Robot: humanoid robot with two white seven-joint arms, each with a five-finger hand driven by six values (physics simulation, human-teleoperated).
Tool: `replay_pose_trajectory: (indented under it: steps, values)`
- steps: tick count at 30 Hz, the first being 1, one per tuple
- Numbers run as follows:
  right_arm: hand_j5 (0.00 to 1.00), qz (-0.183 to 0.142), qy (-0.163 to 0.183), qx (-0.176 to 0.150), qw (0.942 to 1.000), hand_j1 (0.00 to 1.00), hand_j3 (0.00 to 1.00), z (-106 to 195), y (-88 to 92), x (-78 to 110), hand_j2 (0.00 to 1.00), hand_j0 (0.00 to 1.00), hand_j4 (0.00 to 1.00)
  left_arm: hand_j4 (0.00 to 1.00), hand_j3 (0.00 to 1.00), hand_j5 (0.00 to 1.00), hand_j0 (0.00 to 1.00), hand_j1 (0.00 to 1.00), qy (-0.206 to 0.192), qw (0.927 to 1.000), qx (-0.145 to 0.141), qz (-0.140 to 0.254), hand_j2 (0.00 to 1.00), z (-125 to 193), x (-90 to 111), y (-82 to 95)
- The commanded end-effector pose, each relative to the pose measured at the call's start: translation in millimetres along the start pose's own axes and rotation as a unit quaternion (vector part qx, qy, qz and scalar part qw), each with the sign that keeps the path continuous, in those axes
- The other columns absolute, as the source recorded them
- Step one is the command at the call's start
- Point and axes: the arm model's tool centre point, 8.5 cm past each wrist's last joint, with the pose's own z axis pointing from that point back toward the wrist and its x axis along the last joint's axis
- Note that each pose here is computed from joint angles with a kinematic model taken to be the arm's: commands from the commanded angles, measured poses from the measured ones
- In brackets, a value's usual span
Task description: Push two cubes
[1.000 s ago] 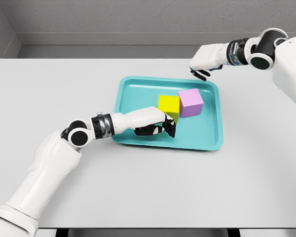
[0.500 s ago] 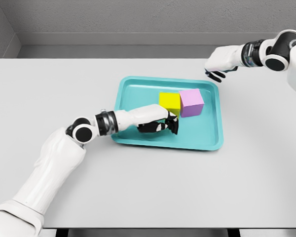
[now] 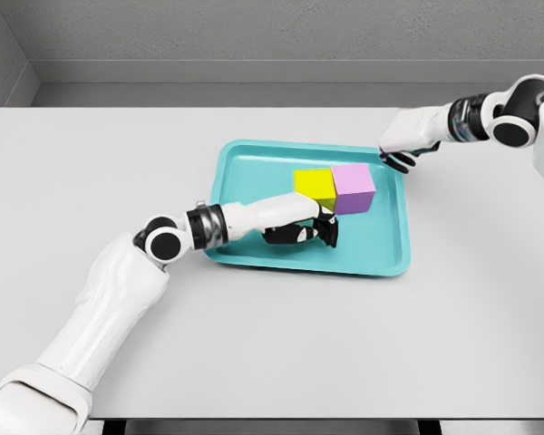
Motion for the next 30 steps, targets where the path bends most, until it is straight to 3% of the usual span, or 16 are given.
replay_pose_trajectory:
  steps: [1,8,15,26,30]
  values:
    - [0.12,-0.010,-0.011,-0.001,0.9999,0.12,0.12,-1.9,2.6,3.2,0.12,0.12,0.12,0.36,0.36,0.36,0.36,0.36,-0.001,1.0000,0.004,0.002,0.36,1.5,0.0,2.0]
    - [0.12,-0.037,0.019,-0.017,0.9990,0.12,0.12,29.2,10.3,-23.6,0.12,0.12,0.12,0.36,0.36,0.36,0.36,0.36,-0.008,0.9998,0.016,0.001,0.36,6.1,3.9,7.5]
    - [0.13,-0.010,-0.011,-0.011,0.9998,0.13,0.13,14.8,7.2,0.7,0.13,0.13,0.13,0.36,0.36,0.36,0.36,0.36,-0.004,0.9999,0.011,0.002,0.36,3.8,0.7,7.2]
    - [0.13,-0.003,-0.021,-0.007,0.9998,0.13,0.13,11.0,8.3,7.6,0.13,0.13,0.13,0.36,0.36,0.36,0.36,0.36,-0.005,0.9999,0.013,0.004,0.36,2.9,1.3,8.2]
    - [0.13,-0.004,-0.021,-0.001,0.9998,0.13,0.13,11.2,14.1,8.0,0.13,0.13,0.13,0.36,0.36,0.36,0.36,0.36,-0.036,0.9987,0.034,-0.010,0.36,11.4,20.4,17.7]
